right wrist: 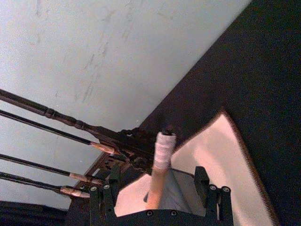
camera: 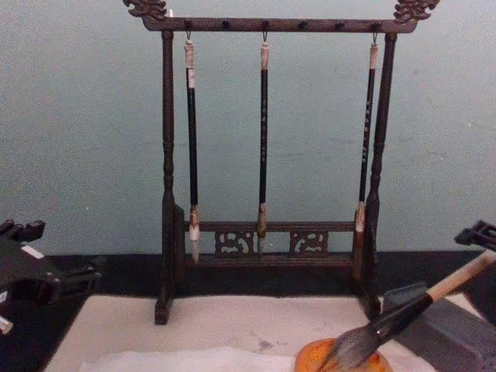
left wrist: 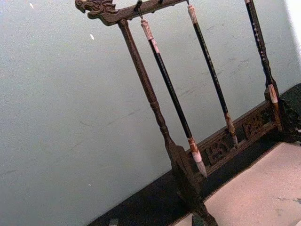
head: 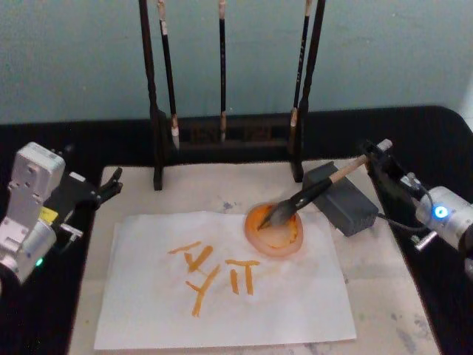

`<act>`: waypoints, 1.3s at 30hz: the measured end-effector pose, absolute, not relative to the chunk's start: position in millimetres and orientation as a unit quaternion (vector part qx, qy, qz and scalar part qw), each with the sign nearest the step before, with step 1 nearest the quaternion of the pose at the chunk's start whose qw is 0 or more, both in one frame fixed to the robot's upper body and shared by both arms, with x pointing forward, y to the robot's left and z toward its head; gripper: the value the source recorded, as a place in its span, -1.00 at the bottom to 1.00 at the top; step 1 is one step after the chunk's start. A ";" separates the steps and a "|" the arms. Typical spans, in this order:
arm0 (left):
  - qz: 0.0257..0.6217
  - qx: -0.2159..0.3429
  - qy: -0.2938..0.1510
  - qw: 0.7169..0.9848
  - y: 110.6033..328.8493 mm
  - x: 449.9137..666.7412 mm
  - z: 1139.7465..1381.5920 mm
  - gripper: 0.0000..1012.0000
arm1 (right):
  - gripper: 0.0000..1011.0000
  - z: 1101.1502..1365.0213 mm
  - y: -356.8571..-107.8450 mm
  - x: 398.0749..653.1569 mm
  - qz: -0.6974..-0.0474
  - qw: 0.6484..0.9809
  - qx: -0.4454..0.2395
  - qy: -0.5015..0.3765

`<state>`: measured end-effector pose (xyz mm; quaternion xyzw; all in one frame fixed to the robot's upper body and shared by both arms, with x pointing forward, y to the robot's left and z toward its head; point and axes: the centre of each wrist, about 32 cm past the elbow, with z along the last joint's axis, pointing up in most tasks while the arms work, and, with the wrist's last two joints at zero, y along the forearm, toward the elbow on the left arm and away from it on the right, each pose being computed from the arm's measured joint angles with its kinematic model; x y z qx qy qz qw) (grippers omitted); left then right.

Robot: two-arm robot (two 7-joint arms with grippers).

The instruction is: Pick up the brush from the inkstone, write on the paper, then place the brush back to its original position.

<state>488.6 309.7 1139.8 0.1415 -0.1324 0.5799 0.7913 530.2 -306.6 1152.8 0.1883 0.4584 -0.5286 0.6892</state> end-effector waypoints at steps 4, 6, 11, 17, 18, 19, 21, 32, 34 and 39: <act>0.580 0.142 -0.132 0.791 309.7 488.6 1139.8 1.00 | 0.98 1154.2 -314.1 518.2 -0.535 0.681 0.192 0.461; 0.580 0.141 -0.132 0.791 309.6 488.6 1139.8 1.00 | 0.98 1154.8 -316.1 514.6 -0.537 0.680 0.193 0.461; 0.580 0.142 -0.132 0.791 309.7 488.6 1139.8 1.00 | 0.98 1158.1 -321.9 501.6 -0.540 0.681 0.191 0.456; 0.580 0.141 -0.132 0.791 309.7 488.6 1139.8 1.00 | 0.98 1164.5 -324.6 486.9 -0.542 0.705 0.182 0.420; 0.580 0.141 -0.132 0.791 309.7 488.6 1139.8 1.00 | 0.98 1166.1 -323.5 483.9 -0.544 0.715 0.179 0.401; 0.580 0.141 -0.132 0.791 309.7 488.6 1139.8 1.00 | 0.98 1166.1 -323.5 483.9 -0.544 0.715 0.179 0.401; 0.580 0.141 -0.132 0.791 309.7 488.6 1139.8 1.00 | 0.98 1167.5 -320.5 479.4 -0.549 0.734 0.172 0.361; 0.580 0.141 -0.132 0.791 309.7 488.6 1139.8 1.00 | 0.98 1153.2 -289.3 480.6 -0.554 0.817 0.095 0.128; 0.580 0.142 -0.132 0.791 309.7 488.6 1139.8 1.00 | 0.98 1150.4 -285.3 482.2 -0.554 0.822 0.082 0.105; 0.580 0.142 -0.132 0.791 309.7 488.6 1139.8 1.00 | 0.98 1138.8 -273.5 487.1 -0.549 0.834 0.037 0.023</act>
